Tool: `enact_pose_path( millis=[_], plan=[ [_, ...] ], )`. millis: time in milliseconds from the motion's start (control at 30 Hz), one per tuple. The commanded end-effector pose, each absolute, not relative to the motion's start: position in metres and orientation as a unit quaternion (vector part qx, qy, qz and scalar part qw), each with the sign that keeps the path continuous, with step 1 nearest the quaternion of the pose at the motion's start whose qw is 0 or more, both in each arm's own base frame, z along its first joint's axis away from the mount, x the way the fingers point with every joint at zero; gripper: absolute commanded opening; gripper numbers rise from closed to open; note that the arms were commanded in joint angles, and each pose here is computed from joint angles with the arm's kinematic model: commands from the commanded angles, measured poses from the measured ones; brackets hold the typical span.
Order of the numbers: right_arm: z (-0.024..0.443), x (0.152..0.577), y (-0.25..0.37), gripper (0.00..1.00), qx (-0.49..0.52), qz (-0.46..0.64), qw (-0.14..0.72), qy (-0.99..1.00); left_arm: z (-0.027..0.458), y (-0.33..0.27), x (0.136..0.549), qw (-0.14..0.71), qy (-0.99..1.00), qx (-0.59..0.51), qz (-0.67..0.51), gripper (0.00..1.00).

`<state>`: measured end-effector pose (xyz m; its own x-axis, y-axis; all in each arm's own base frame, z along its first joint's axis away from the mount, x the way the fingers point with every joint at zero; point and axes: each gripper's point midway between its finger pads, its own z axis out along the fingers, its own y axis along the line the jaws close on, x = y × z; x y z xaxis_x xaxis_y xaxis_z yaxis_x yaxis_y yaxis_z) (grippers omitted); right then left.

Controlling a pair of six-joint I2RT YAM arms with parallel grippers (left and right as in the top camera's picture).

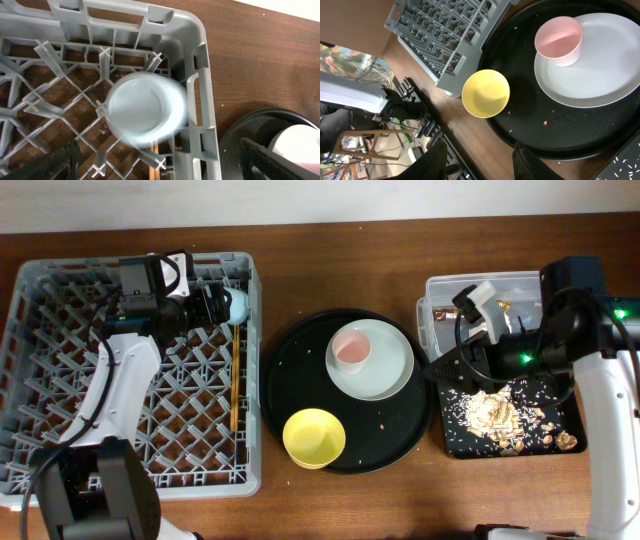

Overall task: Sort waste into correct bins and load items into the dishwasher rack
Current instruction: 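Place the blue cup upside down in the dish rack with the left gripper, then grasp the pink cup on the white plate with the right gripper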

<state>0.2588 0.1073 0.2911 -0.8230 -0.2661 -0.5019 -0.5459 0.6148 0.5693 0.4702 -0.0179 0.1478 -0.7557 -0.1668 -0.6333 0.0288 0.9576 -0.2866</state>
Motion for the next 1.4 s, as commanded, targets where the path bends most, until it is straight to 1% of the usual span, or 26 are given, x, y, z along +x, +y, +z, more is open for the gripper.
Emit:
enact_pose_path(
  millis=[0,100,133,200,233,300,367,433,500,600,700,733,833,900,1000,1033,1067,1100,1133,1233,1333,1367],
  plan=[
    [0.290,0.259,0.107,0.44,-0.230,0.373,0.187,0.879,0.158,-0.018,0.473,0.363,0.921,-0.032,-0.137,0.99],
    [0.291,0.269,0.105,0.39,-0.200,0.372,0.193,0.886,0.222,-0.019,0.463,0.425,0.894,-0.022,-0.137,0.99],
    [0.287,0.281,0.100,0.38,-0.173,0.350,0.199,0.899,0.255,-0.020,0.443,0.444,0.884,-0.032,-0.143,0.99],
    [0.277,0.295,0.099,0.40,-0.149,0.297,0.199,0.922,0.279,-0.023,0.403,0.436,0.887,-0.039,-0.147,0.99],
    [0.274,0.300,0.107,0.42,-0.155,0.274,0.202,0.928,0.286,-0.024,0.380,0.427,0.891,-0.041,-0.147,0.99],
    [0.271,0.309,0.139,0.47,-0.194,0.221,0.223,0.930,0.290,-0.027,0.337,0.399,0.904,-0.046,-0.147,0.99],
    [0.263,0.320,0.170,0.51,-0.228,0.134,0.253,0.931,0.283,-0.028,0.305,0.362,0.919,-0.054,-0.146,0.99],
    [0.251,0.322,0.199,0.54,-0.264,0.104,0.257,0.924,0.268,-0.030,0.282,0.314,0.936,-0.062,-0.146,0.99],
    [0.223,0.329,0.229,0.54,-0.294,0.090,0.240,0.921,0.255,-0.030,0.269,0.276,0.948,-0.069,-0.145,0.99],
    [0.161,0.348,0.248,0.53,-0.304,0.071,0.187,0.931,0.246,-0.031,0.263,0.248,0.955,-0.073,-0.144,0.99],
    [0.121,0.360,0.249,0.52,-0.303,0.044,0.159,0.939,0.240,-0.030,0.261,0.238,0.958,-0.076,-0.141,0.99],
    [0.115,0.365,0.248,0.52,-0.301,0.032,0.162,0.939,0.238,-0.030,0.260,0.234,0.959,-0.076,-0.141,0.99],
    [0.108,0.369,0.248,0.42,-0.301,0.027,0.160,0.940,0.223,-0.030,0.256,0.216,0.963,-0.079,-0.140,0.99],
    [0.104,0.367,0.247,0.37,-0.301,0.025,0.154,0.941,0.212,-0.030,0.254,0.205,0.965,-0.081,-0.140,0.99],
    [0.091,0.366,0.246,0.36,-0.302,0.020,0.136,0.943,0.208,-0.030,0.255,0.204,0.966,-0.081,-0.140,0.99],
    [0.085,0.365,0.246,0.34,-0.302,0.018,0.130,0.944,0.208,-0.030,0.255,0.204,0.965,-0.081,-0.140,0.99],
    [0.081,0.365,0.246,0.28,-0.303,0.017,0.126,0.945,0.208,-0.030,0.255,0.204,0.965,-0.081,-0.140,0.99],
    [0.081,0.365,0.246,0.17,-0.303,0.017,0.126,0.945,0.208,-0.030,0.255,0.204,0.965,-0.081,-0.140,0.99],
    [0.081,0.365,0.246,0.14,-0.303,0.017,0.126,0.945,0.208,-0.030,0.255,0.204,0.965,-0.081,-0.140,0.99],
    [0.079,0.358,0.241,0.15,-0.304,0.011,0.108,0.946,0.208,-0.030,0.256,0.205,0.965,-0.081,-0.140,0.99],
    [0.078,0.360,0.237,0.27,-0.302,0.001,0.109,0.947,0.208,-0.030,0.256,0.205,0.965,-0.081,-0.140,0.99],
    [0.078,0.360,0.238,0.27,-0.303,0.001,0.109,0.947,0.208,-0.030,0.256,0.205,0.965,-0.081,-0.140,0.99]
  ],
)
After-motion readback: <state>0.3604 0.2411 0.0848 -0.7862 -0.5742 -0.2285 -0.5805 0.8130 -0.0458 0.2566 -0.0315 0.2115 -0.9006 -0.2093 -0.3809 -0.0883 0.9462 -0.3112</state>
